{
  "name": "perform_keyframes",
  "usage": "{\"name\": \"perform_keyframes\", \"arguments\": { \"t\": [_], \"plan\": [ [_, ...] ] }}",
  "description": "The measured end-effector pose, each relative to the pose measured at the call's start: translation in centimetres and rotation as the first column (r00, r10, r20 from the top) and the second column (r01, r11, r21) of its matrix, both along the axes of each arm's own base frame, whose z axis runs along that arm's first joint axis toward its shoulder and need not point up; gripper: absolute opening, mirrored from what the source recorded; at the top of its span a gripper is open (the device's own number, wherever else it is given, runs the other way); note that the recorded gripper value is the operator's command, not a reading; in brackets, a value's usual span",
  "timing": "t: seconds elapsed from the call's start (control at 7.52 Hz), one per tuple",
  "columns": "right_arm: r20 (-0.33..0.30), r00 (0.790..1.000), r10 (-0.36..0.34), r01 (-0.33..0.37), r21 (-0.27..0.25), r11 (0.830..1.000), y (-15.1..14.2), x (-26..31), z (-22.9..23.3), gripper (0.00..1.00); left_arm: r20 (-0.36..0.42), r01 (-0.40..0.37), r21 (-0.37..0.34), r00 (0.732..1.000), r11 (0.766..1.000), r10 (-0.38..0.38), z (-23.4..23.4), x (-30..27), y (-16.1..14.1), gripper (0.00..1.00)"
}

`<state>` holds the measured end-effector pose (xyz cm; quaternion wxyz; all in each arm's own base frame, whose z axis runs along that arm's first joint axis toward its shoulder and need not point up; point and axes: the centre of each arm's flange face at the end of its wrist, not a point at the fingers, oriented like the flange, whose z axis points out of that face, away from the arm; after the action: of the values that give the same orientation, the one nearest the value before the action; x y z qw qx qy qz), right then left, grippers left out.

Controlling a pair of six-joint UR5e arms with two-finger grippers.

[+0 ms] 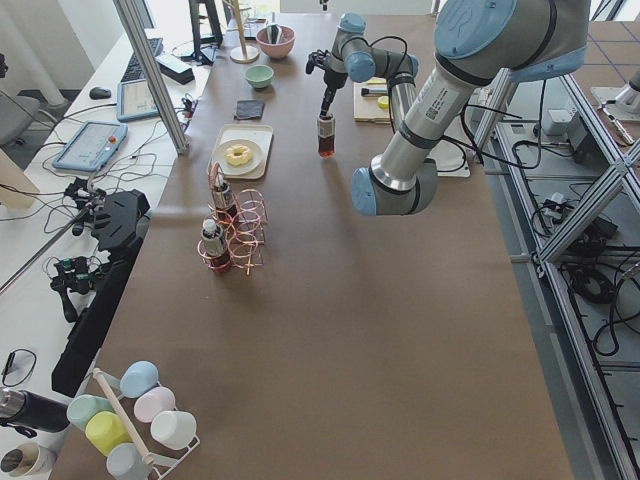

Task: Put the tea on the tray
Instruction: 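Lower the tea bottle upright onto the table and open the left gripper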

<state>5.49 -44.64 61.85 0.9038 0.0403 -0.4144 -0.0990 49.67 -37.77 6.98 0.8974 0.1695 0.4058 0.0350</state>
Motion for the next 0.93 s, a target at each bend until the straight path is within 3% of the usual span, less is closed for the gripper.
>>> {"name": "perform_keyframes", "arguments": {
  "t": [0.8,0.93],
  "plan": [
    [-0.001,1.000,-0.001,0.001,-0.001,1.000,0.00,-0.06,0.07,1.00,0.006,-0.002,-0.013,1.000,1.000,0.002,0.63,0.47,0.40,0.00],
    [-0.002,1.000,-0.001,0.001,-0.001,1.000,0.00,-0.06,0.07,1.00,0.005,-0.002,-0.013,1.000,1.000,0.002,0.61,0.48,0.42,0.22]
  ]
}}
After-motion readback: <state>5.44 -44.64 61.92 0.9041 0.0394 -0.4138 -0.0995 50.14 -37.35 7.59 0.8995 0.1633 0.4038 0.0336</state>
